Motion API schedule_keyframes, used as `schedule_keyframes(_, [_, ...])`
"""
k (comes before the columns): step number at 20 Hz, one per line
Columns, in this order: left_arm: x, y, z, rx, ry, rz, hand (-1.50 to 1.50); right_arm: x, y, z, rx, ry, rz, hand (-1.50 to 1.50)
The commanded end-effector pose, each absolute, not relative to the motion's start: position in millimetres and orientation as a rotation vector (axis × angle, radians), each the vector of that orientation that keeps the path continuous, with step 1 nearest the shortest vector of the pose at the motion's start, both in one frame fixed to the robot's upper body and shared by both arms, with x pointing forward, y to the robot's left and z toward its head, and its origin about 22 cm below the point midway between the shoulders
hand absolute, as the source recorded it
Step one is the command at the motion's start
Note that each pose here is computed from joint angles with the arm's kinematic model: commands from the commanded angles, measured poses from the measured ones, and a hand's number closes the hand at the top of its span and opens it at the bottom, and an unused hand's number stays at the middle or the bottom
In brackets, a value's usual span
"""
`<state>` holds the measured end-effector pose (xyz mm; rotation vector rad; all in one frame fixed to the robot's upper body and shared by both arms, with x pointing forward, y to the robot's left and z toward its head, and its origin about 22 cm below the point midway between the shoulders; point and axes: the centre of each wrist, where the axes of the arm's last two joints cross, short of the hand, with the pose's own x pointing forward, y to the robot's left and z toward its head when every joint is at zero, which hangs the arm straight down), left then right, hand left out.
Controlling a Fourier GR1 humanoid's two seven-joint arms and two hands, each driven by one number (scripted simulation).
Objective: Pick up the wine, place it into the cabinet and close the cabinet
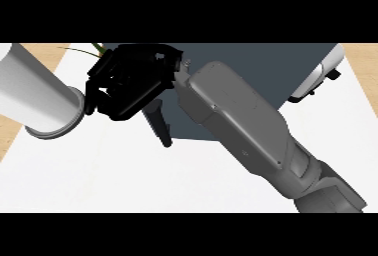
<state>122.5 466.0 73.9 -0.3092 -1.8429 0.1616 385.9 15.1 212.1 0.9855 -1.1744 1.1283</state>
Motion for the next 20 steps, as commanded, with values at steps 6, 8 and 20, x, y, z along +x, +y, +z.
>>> schedule_keyframes(6, [123, 468, 76, -0.351, -1.874, 0.16, -1.5, 427, -34, 201, 0.96, -1.226, 0.898, 1.5])
schedule_keyframes(8, [127, 466, 75, -0.347, -1.896, 0.169, -1.5, 429, -40, 196, 0.912, -1.27, 0.878, 1.5])
schedule_keyframes(20, [137, 459, 85, -0.37, -1.869, 0.106, -1.5, 441, -61, 218, 0.749, -1.468, 0.71, 1.5])
